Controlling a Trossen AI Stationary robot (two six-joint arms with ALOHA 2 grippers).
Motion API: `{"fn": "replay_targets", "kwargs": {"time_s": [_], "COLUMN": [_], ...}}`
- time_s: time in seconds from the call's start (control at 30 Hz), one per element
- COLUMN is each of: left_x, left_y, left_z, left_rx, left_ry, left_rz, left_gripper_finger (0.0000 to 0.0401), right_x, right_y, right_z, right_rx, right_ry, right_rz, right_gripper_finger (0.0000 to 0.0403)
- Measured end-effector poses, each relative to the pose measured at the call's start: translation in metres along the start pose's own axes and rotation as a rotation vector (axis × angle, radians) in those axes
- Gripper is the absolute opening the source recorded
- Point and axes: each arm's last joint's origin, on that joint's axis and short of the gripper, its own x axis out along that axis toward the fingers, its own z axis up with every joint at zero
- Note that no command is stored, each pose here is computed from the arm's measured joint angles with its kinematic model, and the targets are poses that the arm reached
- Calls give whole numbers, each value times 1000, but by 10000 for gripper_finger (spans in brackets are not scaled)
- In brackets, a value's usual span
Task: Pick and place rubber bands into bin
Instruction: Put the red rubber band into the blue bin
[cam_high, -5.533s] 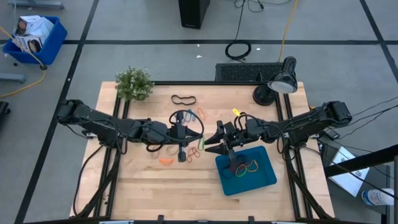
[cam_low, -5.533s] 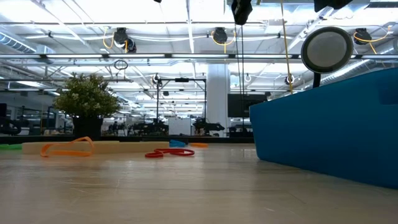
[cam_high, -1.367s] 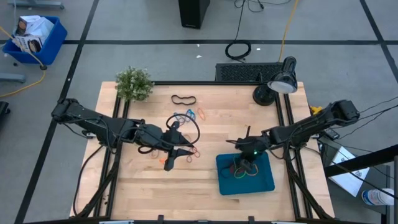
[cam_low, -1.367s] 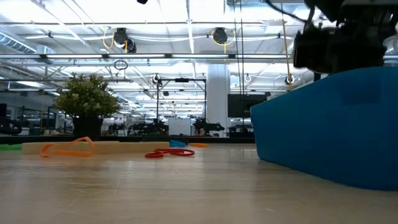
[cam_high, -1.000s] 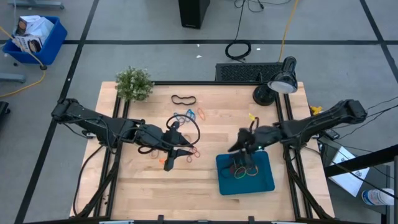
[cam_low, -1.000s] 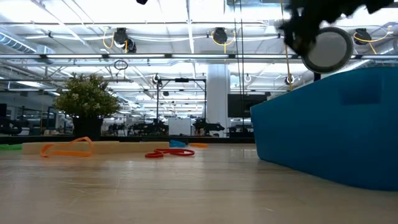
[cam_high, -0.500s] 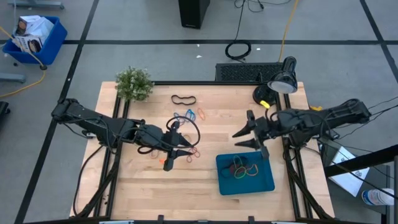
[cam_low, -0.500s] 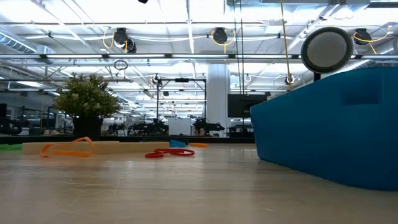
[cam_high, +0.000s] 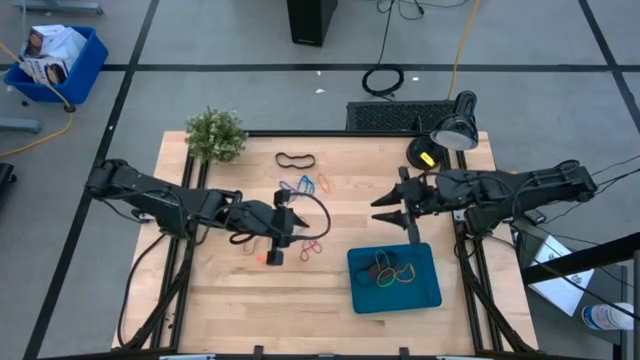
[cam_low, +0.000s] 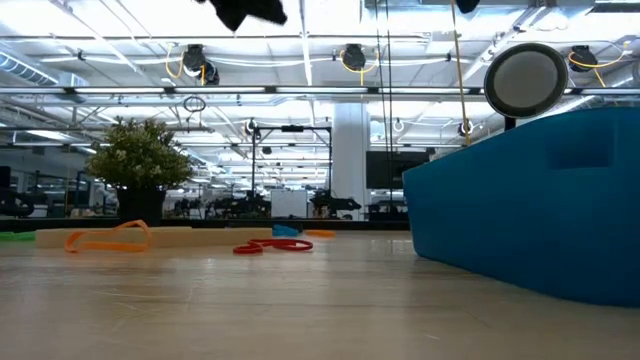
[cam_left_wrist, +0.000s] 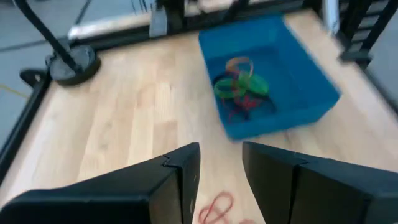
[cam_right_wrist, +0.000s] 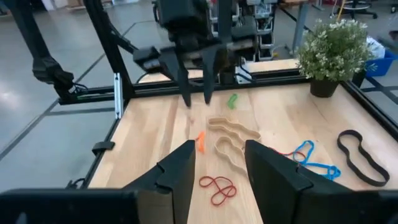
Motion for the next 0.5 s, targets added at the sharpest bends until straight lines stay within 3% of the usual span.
{"fn": "replay_targets", "kwargs": {"time_s": [0.13, 0.3, 0.5], "left_x": [15, 47, 85], "left_y": [5, 7, 4], "left_z": [-3, -22, -47], "left_rx": [26, 79, 167], "left_ry": [24, 154, 282], "left_rz": [21, 26, -50], "left_gripper_finger": [129, 129, 129], "right_x": [7, 13, 12], "right_y": [0, 0, 0], "right_z": [-3, -6, -5], "right_rx": [-2, -4, -3], "right_ry": [30, 51, 44], "right_rz": [-5, -8, -4], "right_gripper_finger": [137, 137, 135]}}
